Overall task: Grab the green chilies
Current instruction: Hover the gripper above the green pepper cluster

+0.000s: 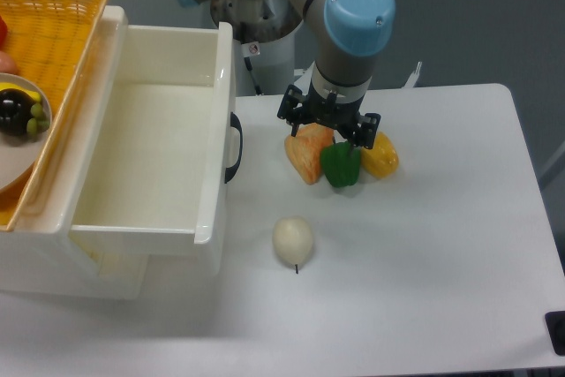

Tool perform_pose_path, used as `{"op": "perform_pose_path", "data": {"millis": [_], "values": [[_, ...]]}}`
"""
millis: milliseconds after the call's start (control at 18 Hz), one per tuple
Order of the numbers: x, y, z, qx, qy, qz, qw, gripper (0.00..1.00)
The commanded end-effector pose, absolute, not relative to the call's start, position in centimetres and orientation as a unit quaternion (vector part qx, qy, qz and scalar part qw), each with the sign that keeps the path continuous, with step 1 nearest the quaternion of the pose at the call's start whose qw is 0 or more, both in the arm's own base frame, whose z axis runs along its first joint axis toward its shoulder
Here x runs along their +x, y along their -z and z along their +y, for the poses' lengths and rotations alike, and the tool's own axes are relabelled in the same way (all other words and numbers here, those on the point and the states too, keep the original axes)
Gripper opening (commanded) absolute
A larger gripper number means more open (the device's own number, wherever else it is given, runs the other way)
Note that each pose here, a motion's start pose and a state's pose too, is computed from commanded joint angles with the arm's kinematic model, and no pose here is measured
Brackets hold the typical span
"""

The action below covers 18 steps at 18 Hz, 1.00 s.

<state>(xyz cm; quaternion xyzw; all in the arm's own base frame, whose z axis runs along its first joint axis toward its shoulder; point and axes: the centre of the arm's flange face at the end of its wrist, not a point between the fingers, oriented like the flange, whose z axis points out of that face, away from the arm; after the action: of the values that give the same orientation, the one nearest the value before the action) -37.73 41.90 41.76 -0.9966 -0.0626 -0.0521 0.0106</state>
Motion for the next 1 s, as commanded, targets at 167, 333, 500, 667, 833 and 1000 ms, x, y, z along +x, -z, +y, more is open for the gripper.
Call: {"op": "perform_pose_path", "data": {"millis": [167,333,500,667,833,1000], "values": [[-37.8,-41.5,41.7,-0.996,0.055,-0.065,0.010,1.00],[-37.4,-40.7,41.8,-0.996,0.060,-0.066,-0.002,1.00],[-37.2,-39.3,41.3,-0.995,0.071,-0.075,-0.013,1.00],[-38.1,-38.0,40.0,-0.992,0.082,-0.091,-0.018,1.00],[-38.3,-35.9,40.2,-0.990,0.095,-0.099,-0.026,1.00],[-38.4,-35.1,40.2,-0.989,0.100,-0.106,-0.034,1.00]]}}
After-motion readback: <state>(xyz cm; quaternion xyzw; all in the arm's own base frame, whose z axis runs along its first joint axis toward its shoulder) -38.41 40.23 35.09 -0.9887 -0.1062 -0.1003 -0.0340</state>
